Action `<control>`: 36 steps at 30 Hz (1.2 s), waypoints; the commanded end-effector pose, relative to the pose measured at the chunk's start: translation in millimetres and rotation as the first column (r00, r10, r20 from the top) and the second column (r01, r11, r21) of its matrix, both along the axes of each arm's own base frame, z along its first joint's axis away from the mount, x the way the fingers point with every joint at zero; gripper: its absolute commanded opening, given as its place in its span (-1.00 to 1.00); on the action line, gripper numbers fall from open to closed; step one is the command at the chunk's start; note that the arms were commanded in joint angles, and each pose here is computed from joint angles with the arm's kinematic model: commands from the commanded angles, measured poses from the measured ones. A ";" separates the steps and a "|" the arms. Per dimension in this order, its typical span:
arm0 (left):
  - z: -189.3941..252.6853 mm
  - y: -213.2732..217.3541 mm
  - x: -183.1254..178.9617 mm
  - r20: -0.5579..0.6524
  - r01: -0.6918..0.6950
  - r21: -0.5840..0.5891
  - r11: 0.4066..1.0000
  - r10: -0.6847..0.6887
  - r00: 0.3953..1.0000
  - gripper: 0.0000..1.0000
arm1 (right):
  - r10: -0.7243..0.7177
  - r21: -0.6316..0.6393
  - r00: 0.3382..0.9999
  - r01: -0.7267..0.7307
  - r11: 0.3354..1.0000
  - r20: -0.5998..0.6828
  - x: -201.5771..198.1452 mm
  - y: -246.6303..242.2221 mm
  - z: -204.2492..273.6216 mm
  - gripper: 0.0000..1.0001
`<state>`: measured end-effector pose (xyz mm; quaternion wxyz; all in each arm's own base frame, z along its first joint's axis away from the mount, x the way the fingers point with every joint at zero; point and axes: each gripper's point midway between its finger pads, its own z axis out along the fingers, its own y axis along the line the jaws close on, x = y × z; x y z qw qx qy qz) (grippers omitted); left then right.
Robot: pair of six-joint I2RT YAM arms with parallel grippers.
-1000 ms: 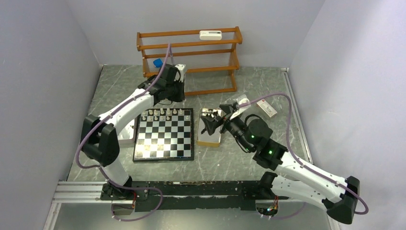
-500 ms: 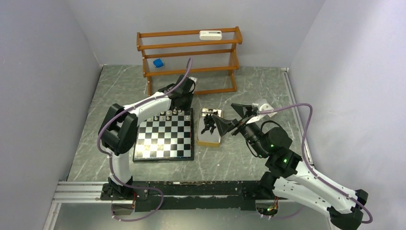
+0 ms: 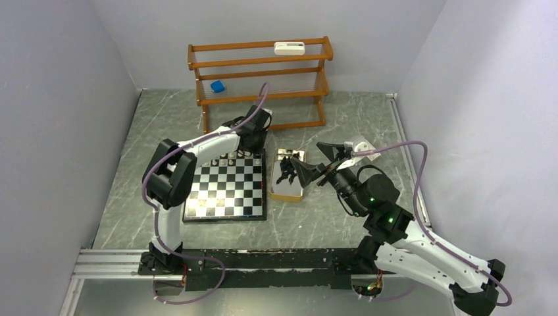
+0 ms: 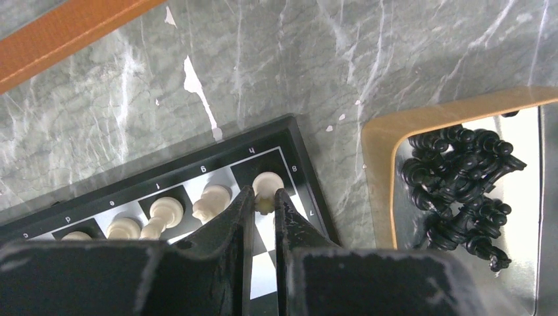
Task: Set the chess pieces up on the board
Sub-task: Place the chess piece on the chessboard.
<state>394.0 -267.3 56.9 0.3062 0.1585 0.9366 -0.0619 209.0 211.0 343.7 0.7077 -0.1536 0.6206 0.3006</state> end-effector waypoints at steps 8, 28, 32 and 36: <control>-2.5 -8.7 6.5 0.001 0.004 0.012 1.000 -0.004 1.000 -0.67 | -0.017 0.003 1.000 0.017 1.000 0.018 2.0 -3.5 0.5 1.00; -13.1 1.9 3.7 -0.021 -0.009 0.072 0.997 0.011 1.000 -0.57 | -0.011 -0.005 1.000 0.012 1.000 0.015 3.2 0.2 -5.1 1.00; -15.5 1.5 1.9 -0.031 -0.001 0.074 0.997 0.003 1.000 -0.55 | -0.010 -0.011 1.000 0.010 1.000 0.014 4.6 2.5 -5.2 1.00; -19.3 -0.3 0.6 -0.044 0.008 0.070 0.997 -0.005 0.999 -0.48 | -0.007 -0.011 1.000 0.007 1.000 0.009 5.1 3.8 -7.1 1.00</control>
